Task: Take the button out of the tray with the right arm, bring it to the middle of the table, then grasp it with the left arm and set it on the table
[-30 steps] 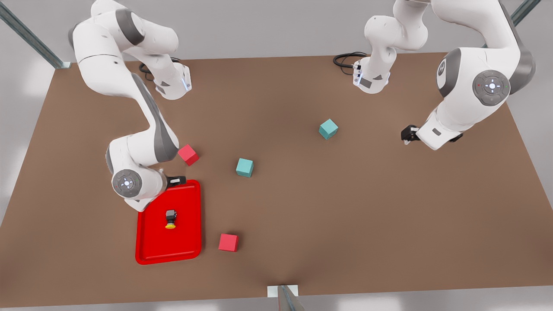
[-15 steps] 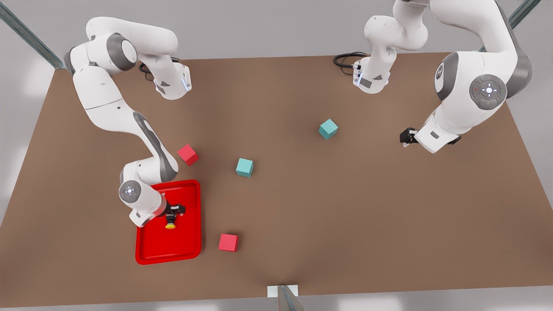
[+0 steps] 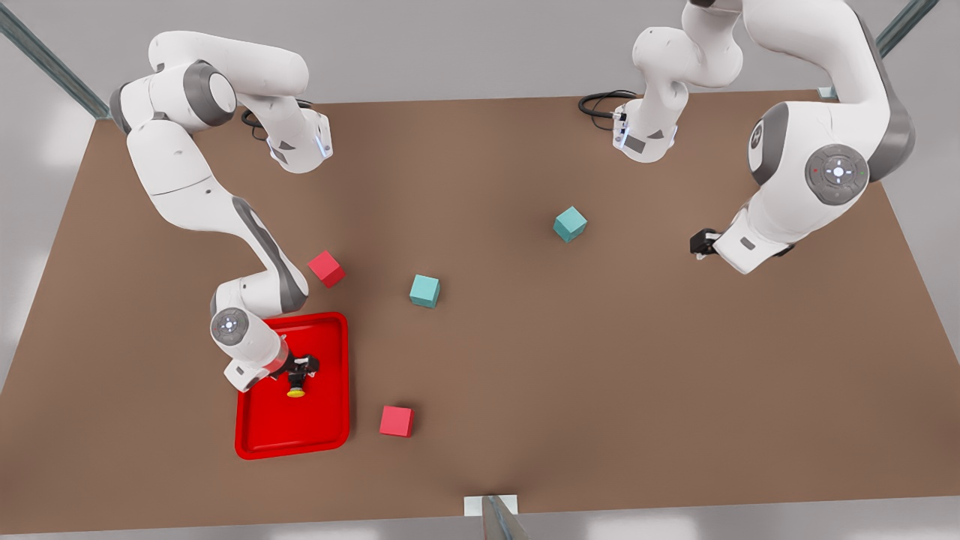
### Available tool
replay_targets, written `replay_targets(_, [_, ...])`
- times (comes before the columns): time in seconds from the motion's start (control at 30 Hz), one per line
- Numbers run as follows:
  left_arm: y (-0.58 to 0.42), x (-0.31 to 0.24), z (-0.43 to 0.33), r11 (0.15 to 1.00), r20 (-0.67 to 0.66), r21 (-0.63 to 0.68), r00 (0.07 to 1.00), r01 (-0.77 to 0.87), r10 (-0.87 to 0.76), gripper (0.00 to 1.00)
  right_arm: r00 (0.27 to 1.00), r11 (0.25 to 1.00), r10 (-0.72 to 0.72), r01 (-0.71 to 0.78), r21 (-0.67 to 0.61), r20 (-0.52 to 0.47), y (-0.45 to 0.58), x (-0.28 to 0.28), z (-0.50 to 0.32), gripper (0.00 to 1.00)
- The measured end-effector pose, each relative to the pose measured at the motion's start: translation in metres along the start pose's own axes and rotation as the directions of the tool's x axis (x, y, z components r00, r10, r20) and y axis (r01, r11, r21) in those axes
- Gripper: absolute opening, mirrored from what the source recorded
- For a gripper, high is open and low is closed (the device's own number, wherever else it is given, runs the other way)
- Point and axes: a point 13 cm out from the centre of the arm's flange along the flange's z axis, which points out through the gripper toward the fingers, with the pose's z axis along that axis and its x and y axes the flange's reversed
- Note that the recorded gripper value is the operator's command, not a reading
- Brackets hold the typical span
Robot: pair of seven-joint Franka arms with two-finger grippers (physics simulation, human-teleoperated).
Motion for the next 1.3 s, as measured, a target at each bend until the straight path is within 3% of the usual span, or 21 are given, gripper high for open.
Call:
replay_targets(0.1, [0.001,0.0,0.0,1.0,-0.001,0.0,1.0,0.001,-0.001,1.0,1.0,1.0,0.002,-0.002,0.0,-0.002,0.001,0.001,0.0,0.96])
replay_targets(0.13, [0.001,0.0,0.0,1.0,0.0,0.0,1.0,0.002,-0.002,1.0,1.0,1.0,0.003,-0.003,0.001,-0.002,0.002,0.001,0.0,0.75])
replay_targets(0.17, [0.001,0.0,0.0,1.0,0.0,0.0,1.0,0.002,-0.002,1.0,1.0,1.0,0.004,-0.004,0.001,-0.003,0.002,0.001,0.0,0.42])
replay_targets(0.2, [0.001,0.0,0.0,1.0,0.0,0.0,1.0,0.002,-0.002,1.0,1.0,1.0,0.003,-0.003,0.002,-0.006,0.002,0.001,-0.001,0.41])
replay_targets(0.47, [0.001,0.0,0.0,1.0,0.0,0.0,1.0,0.001,-0.001,1.0,0.999,0.999,-0.033,0.033,0.01,-0.015,0.009,-0.001,-0.007,0.39])
replay_targets(0.7, [0.001,0.0,0.0,1.0,0.0,0.0,1.0,0.002,-0.002,1.0,0.995,0.995,-0.1,0.1,-0.008,0.003,0.063,-0.037,-0.077,0.39])
replay_targets(0.87, [0.0,0.0,0.0,1.0,0.0,0.001,1.0,0.001,-0.001,1.0,0.977,0.975,-0.211,0.207,-0.086,-0.04,0.192,-0.002,-0.098,0.39])
replay_targets(1.03, [0.0,0.0,0.0,1.0,-0.001,0.001,1.0,0.002,-0.002,1.0,0.965,0.96,-0.263,0.259,-0.11,-0.022,0.329,0.031,-0.121,0.39])
replay_targets(1.3, [0.0,-0.001,0.004,1.0,-0.007,-0.001,1.0,0.002,-0.002,1.0,0.987,0.979,-0.151,0.157,-0.127,0.061,0.531,0.07,-0.091,0.39])
